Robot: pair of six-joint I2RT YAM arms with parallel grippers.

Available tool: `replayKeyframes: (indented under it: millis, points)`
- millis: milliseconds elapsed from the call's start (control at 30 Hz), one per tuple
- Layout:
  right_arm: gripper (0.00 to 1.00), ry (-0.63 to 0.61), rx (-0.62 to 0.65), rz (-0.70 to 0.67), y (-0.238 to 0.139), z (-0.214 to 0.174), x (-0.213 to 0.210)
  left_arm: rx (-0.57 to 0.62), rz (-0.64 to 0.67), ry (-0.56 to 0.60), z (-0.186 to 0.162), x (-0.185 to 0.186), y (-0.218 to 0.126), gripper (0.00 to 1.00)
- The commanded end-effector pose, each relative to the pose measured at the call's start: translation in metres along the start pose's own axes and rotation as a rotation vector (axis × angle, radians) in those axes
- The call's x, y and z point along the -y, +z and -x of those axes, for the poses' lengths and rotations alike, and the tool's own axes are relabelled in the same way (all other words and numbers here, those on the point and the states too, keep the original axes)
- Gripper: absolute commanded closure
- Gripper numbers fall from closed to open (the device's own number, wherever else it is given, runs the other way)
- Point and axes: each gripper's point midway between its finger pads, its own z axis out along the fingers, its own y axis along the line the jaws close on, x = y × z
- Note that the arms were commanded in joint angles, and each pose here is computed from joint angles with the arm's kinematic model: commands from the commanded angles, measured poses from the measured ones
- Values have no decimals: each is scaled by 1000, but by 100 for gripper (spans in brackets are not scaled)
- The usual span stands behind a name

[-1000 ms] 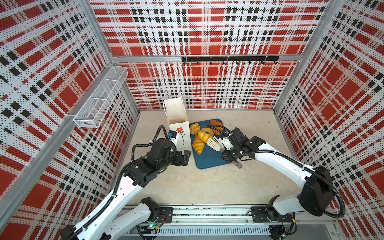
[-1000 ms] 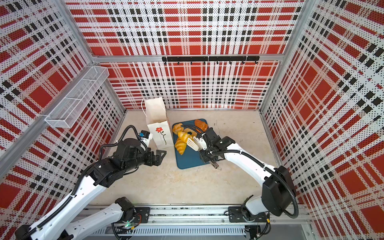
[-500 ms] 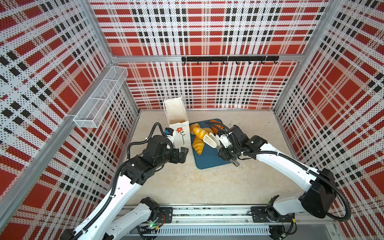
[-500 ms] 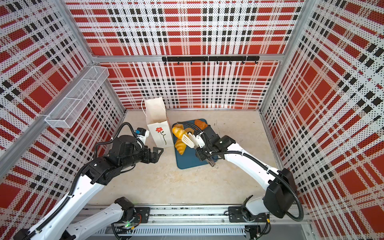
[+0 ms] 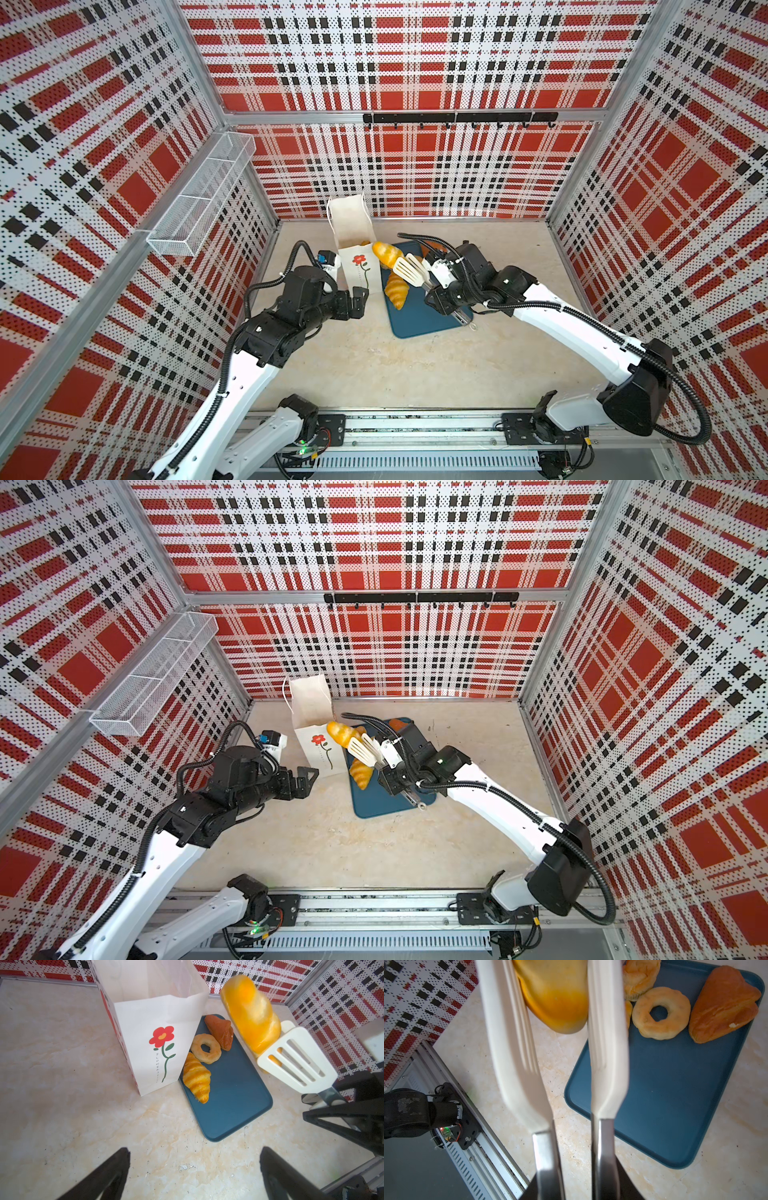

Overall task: Place the fake bread into the paper bag
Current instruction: 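Lift the croissant with the right gripper's tongs and carry it over the paper bag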

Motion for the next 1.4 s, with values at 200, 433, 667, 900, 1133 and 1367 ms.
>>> replayKeyframes:
  millis: [200,433,667,900,1133,1367]
  points:
    - [64,4,138,120,1,54,-31,59,26,-8,18,-14,-16,1]
    - [63,10,192,178,5,80,-48,49,94,-51,13,-35,-15,1]
    - [64,24,213,191,10,98,-53,43,106,-57,10,-39,-14,0]
    - [63,25,235,205,14,117,-60,28,104,-62,7,-40,-10,1]
    - [63,20,246,211,24,133,-64,27,90,-68,5,-38,-7,1]
    - [63,8,249,172,35,144,-60,14,82,-74,0,-38,-4,1]
